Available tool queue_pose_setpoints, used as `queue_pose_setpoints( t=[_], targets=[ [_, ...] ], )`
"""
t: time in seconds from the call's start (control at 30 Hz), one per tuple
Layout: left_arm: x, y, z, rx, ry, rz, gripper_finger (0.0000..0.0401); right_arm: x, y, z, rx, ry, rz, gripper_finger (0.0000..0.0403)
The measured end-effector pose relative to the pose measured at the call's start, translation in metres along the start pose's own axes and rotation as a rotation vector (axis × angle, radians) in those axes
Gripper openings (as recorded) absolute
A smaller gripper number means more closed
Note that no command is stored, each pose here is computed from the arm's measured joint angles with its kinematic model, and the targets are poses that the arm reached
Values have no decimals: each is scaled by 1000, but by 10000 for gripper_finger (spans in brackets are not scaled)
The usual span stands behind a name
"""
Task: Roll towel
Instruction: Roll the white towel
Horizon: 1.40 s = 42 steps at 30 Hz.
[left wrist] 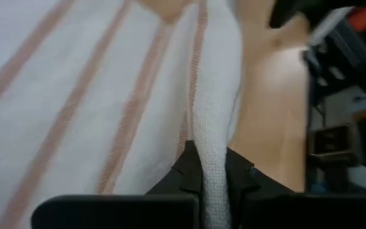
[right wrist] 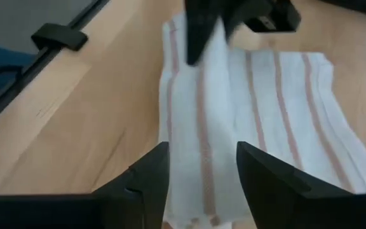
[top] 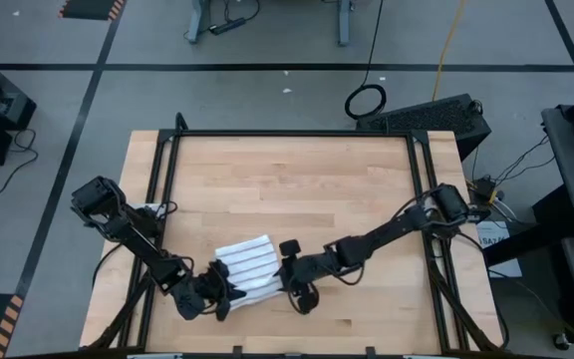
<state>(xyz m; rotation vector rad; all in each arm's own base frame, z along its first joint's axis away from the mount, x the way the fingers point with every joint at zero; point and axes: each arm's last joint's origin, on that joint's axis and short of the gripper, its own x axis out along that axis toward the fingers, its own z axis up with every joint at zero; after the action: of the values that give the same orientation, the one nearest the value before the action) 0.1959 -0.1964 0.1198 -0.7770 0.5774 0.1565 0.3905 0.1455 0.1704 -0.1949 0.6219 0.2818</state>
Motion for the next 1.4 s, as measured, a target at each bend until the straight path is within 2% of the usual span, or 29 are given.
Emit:
queue_pose_setpoints(
  t=[0.27,0.37,0.5,0.63,0.97,1.2,1.4],
  targets=[
    [0,4,-1,-53,0,36,20,2,-4,6,-114,-28,43,136],
    [0,4,-1,-54,-4,36,20,7,-12,4,-77,-50,78,123],
    [1,4,-1,-56,-4,34,28,19,-21,-1,-26,-80,67,102],
    [1,4,-1,-54,-3,37,60,31,-28,-11,17,-78,101,78],
    [1,3,-1,-6,3,21,147,46,-36,-29,78,-21,85,27],
    [-4,-1,-1,53,30,-9,207,46,-36,-30,72,-8,86,11],
    [-26,-9,10,100,57,-32,238,46,-36,-30,66,-8,86,8]
  ],
)
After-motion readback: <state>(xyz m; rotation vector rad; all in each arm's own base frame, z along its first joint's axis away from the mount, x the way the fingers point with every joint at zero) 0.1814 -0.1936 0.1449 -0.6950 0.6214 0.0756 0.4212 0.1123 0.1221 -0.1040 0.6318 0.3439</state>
